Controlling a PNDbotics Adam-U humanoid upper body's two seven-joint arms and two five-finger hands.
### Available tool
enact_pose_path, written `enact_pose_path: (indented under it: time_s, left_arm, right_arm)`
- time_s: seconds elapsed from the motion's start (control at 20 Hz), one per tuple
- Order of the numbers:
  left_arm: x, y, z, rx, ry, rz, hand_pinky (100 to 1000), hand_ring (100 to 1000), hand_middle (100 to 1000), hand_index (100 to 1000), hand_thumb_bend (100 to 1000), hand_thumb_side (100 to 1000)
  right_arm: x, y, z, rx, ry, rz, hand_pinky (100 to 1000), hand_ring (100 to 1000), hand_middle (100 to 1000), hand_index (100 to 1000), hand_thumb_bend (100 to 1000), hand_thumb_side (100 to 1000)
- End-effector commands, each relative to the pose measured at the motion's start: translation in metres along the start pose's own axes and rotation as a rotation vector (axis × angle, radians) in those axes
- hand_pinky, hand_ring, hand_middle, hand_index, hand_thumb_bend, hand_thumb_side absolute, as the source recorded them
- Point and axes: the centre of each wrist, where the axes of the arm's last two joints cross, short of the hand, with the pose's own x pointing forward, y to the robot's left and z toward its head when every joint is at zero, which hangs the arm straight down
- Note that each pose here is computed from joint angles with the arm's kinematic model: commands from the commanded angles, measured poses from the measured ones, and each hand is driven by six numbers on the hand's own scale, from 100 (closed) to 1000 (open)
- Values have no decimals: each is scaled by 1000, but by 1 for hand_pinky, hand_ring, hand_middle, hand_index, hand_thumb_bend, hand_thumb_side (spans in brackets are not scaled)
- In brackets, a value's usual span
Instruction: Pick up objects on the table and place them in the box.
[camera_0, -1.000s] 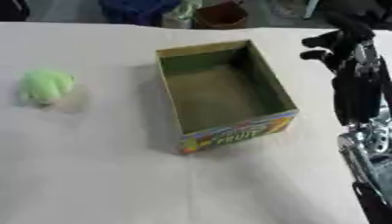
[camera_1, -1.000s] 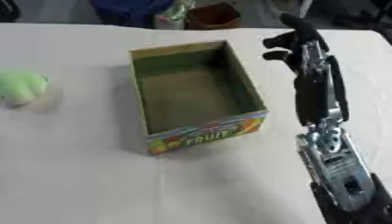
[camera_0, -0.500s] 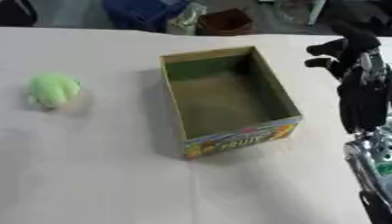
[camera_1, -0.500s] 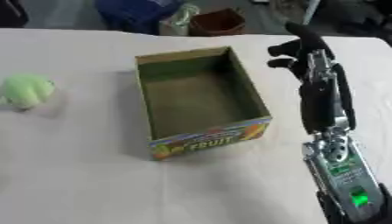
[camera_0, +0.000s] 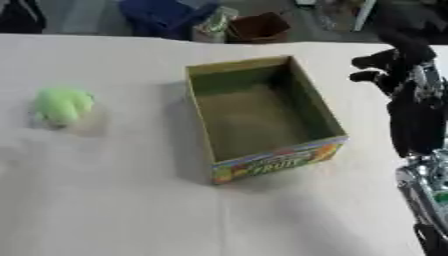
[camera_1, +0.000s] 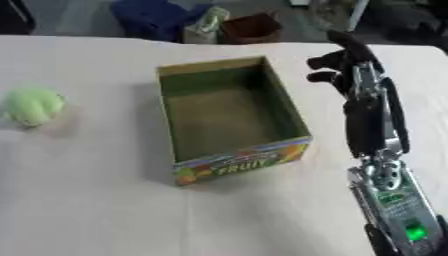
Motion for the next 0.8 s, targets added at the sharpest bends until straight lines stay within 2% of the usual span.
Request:
enact_pose_path:
  time_s: [0.05,0.8]
  left_arm:
    - [-2,15,0,31,-1,-32,678,766,864,1000,561,918]
    - [-3,38,-35,-2,-43,50,687,768,864,990,553,915]
  right_arm:
    - [6,-1,-3,12,-26,2,637,712,545,863,100,1000]
    - [6,1,-2,28,-22,-5,638,714,544,865,100,1000]
